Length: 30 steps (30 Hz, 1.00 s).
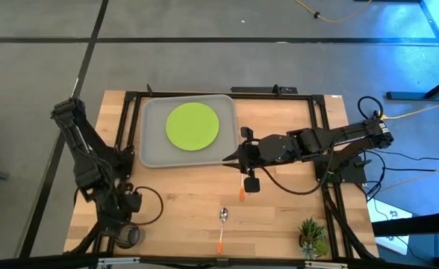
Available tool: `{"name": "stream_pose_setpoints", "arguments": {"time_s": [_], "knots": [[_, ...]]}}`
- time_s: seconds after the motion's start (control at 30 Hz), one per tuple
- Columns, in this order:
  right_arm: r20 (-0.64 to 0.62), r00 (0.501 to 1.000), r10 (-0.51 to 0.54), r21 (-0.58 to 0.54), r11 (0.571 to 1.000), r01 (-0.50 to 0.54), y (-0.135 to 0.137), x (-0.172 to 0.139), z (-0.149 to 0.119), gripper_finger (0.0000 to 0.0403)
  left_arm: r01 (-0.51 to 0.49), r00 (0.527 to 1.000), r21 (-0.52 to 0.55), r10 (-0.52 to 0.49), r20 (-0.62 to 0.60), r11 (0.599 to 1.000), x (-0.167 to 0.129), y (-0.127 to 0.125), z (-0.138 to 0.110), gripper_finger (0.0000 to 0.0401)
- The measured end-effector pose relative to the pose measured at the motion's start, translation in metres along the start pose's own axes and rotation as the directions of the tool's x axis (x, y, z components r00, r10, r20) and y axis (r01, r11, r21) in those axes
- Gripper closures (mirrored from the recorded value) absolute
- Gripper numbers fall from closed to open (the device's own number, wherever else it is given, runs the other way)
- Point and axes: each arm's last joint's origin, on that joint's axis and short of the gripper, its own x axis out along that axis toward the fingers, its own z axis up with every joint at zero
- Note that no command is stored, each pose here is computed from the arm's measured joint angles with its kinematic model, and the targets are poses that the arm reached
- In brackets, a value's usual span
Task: Pick and place plate/cup/fork/spoon on tray
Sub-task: Put the blue cup on the gray tray to the top left of the green plate
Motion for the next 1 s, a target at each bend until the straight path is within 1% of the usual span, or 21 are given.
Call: {"name": "stream_pose_setpoints", "arguments": {"time_s": [0.27,0.43,0.7,0.87,1.0], "knots": [[0.0,1.0,0.0,0.001,1.0,0.0,0.0,0.0,0.0,0.034,-0.089,0.996,0.02,0.088,0.021,0.996,0.02,-0.006,0.0,0.0327],[-0.001,1.0,0.0,0.001,1.0,0.0,0.0,0.0,0.0,0.034,-0.1,0.995,-0.003,0.1,0.015,0.995,0.026,-0.007,0.001,0.0327],[-0.005,1.0,0.001,0.0,1.0,-0.001,0.0,0.0,0.0,0.034,-0.1,0.995,-0.005,0.1,0.014,0.995,0.026,-0.008,0.001,0.0327],[-0.018,1.0,0.001,0.015,1.0,0.0,0.0,0.0,-0.002,0.034,-0.099,0.995,0.007,0.099,0.008,0.995,0.027,-0.009,-0.002,0.0327],[-0.026,1.0,0.001,0.018,1.0,0.0,0.0,0.0,-0.003,0.034,-0.117,0.993,0.02,0.117,-0.006,0.993,0.032,-0.011,-0.004,0.0327]]}}
